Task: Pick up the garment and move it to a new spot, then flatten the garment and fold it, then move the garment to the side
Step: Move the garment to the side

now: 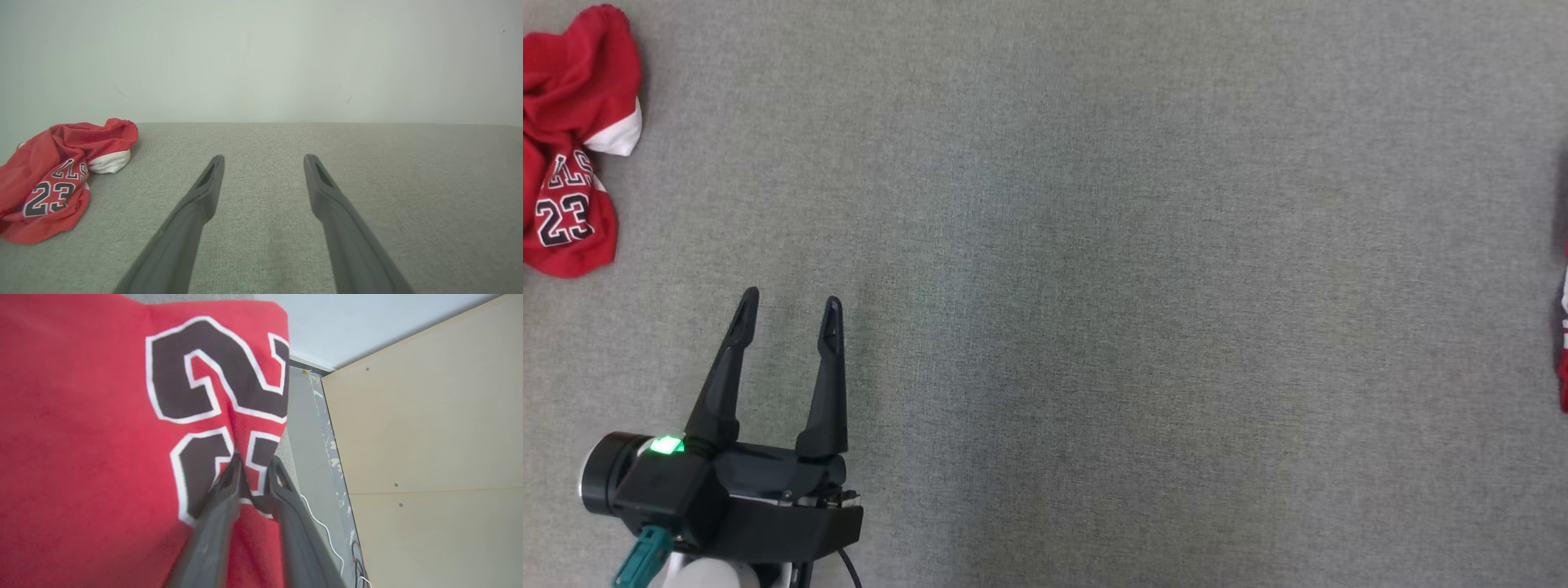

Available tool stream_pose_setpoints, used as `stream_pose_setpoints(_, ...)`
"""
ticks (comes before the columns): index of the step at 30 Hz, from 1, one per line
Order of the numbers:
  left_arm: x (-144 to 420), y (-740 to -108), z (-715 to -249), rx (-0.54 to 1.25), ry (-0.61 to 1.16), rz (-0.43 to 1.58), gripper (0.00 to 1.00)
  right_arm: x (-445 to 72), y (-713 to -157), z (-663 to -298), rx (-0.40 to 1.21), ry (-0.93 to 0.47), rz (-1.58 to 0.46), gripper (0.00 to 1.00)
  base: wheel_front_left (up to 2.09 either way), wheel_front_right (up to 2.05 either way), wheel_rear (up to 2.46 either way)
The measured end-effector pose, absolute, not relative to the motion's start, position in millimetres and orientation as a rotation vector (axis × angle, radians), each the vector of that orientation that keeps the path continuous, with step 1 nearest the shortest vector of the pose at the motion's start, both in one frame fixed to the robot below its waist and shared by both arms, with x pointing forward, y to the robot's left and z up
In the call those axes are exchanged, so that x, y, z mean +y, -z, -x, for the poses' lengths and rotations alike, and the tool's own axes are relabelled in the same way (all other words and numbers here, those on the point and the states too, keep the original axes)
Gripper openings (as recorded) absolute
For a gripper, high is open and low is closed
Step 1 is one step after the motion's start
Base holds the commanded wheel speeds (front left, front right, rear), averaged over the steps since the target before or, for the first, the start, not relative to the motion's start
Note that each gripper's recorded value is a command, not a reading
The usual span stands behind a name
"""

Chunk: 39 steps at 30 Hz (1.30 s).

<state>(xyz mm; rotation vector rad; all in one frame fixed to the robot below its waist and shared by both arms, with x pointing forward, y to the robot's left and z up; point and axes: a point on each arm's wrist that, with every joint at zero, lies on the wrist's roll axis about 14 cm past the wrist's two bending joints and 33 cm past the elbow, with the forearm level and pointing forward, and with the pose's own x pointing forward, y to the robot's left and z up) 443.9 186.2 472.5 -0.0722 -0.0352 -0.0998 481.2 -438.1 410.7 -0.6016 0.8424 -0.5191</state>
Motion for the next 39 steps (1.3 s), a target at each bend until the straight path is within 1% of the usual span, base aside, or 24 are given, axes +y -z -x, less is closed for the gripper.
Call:
stream_pose_setpoints(1, 184.5, -473.4, -443.8, -0.037, 0.104, 0.075, 1.0, -438.5, -411.3, -479.6, 0.84, 0.523, 0.593, 1.0, 0.0, 0.0, 0.0)
stream_pose_setpoints(7, 177.2, -481.1, -440.8, -0.053, 0.123, 0.095, 1.0, -421.6, -427.2, -494.2, 0.692, 0.442, 0.586, 1.0, 0.0, 0.0, 0.0)
stream_pose_setpoints(13, 171.1, -491.1, -427.9, -0.065, 0.129, 0.122, 1.0, -403.5, -458.1, -500.0, 0.477, 0.356, 0.52, 1.0, 0.0, 0.0, 0.0)
stream_pose_setpoints(16, 170.7, -493.5, -416.7, -0.063, 0.117, 0.145, 1.0, -381.0, -473.6, -501.4, 0.366, 0.298, 0.46, 1.0, 0.0, 0.0, 0.0)
stream_pose_setpoints(19, 173.4, -496.3, -404.6, -0.063, 0.102, 0.151, 1.0, -346.2, -484.5, -498.8, 0.257, 0.216, 0.397, 1.0, 0.0, 0.0, 0.0)
stream_pose_setpoints(23, 178.5, -507.5, -389.7, -0.091, 0.074, 0.162, 1.0, -298.8, -489.9, -482.9, 0.16, 0.121, 0.313, 1.0, 0.0, 0.0, 0.0)
stream_pose_setpoints(28, 185.3, -521.1, -369.8, -0.131, 0.049, 0.168, 1.0, -251.7, -500.0, -452.7, 0.066, 0.02, 0.226, 1.0, 0.0, 0.0, 0.0)
stream_pose_setpoints(36, 191.5, -546.6, -351.7, -0.212, 0.029, 0.135, 1.0, -208.7, -534.5, -411.6, -0.102, -0.055, 0.037, 1.0, 0.0, 0.0, 0.0)
stream_pose_setpoints(39, 190.5, -546.9, -348.2, -0.214, 0.03, 0.136, 1.0, -195.1, -540.7, -399.7, -0.136, -0.078, -0.001, 1.0, 0.0, 0.0, 0.0)
